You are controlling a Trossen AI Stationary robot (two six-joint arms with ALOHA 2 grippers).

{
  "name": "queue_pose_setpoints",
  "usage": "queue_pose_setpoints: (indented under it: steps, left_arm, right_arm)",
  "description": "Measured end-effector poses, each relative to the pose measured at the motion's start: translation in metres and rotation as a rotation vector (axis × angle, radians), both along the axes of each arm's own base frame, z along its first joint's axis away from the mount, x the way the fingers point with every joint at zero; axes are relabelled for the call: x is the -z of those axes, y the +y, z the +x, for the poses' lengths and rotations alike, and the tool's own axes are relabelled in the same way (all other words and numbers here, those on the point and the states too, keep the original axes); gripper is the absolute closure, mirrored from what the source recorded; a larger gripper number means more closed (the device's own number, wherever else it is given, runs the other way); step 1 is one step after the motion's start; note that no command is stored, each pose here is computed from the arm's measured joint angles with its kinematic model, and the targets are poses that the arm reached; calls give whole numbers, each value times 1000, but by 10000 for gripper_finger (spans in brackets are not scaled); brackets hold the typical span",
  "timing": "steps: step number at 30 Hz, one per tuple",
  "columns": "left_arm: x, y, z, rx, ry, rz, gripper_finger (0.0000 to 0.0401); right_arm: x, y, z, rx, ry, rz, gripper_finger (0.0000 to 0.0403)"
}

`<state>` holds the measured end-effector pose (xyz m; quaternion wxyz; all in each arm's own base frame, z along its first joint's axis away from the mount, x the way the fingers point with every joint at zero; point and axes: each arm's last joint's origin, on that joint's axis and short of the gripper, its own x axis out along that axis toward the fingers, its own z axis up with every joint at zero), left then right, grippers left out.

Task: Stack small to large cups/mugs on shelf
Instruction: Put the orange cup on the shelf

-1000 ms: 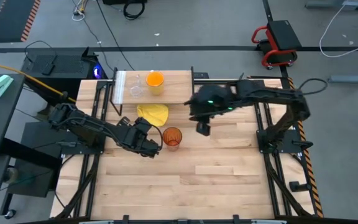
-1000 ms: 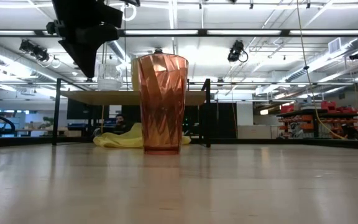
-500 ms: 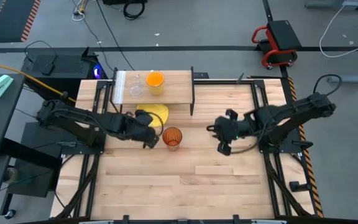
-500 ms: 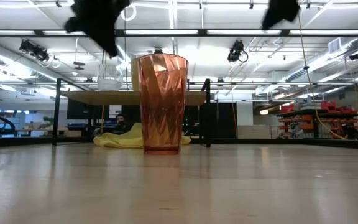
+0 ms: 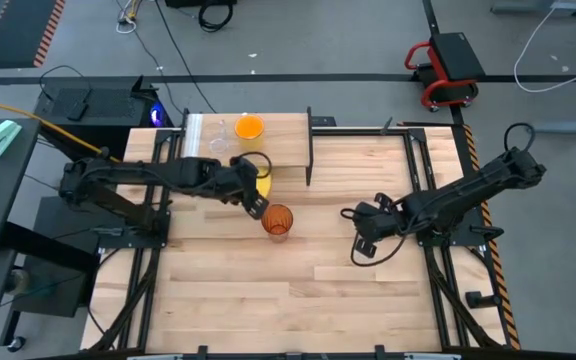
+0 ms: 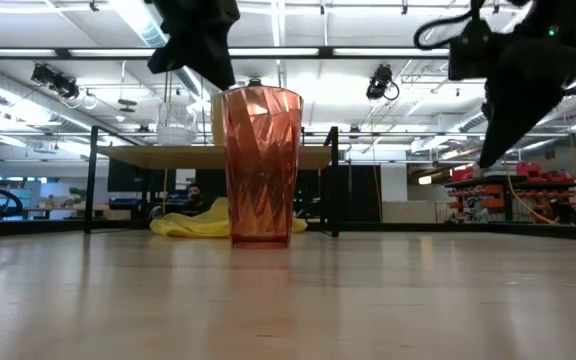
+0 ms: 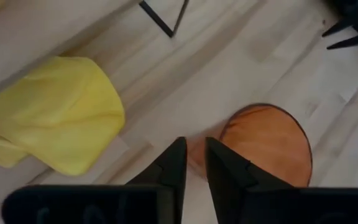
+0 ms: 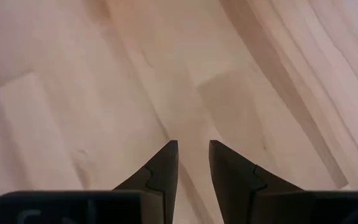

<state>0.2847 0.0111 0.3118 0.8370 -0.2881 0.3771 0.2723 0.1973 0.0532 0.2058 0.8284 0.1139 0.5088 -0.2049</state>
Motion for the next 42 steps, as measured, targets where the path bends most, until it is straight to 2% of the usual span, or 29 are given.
queue_pose_setpoints:
  steps: [5,12,22,42]
  left_arm:
    - [9,3,8,-1,27,-12,316]
    - [28,2,19,42,98,-90,294]
    - [30,7,21,28,97,-109,288]
    - [31,-1,27,87,68,-149,281]
  right_arm:
    - [3,-4,1,33,-17,-20,304]
    - [-1,-4,9,1,-96,-17,304]
    - [-1,-4,10,-2,-98,-16,304]
    - [-1,-4,10,-5,-99,-16,304]
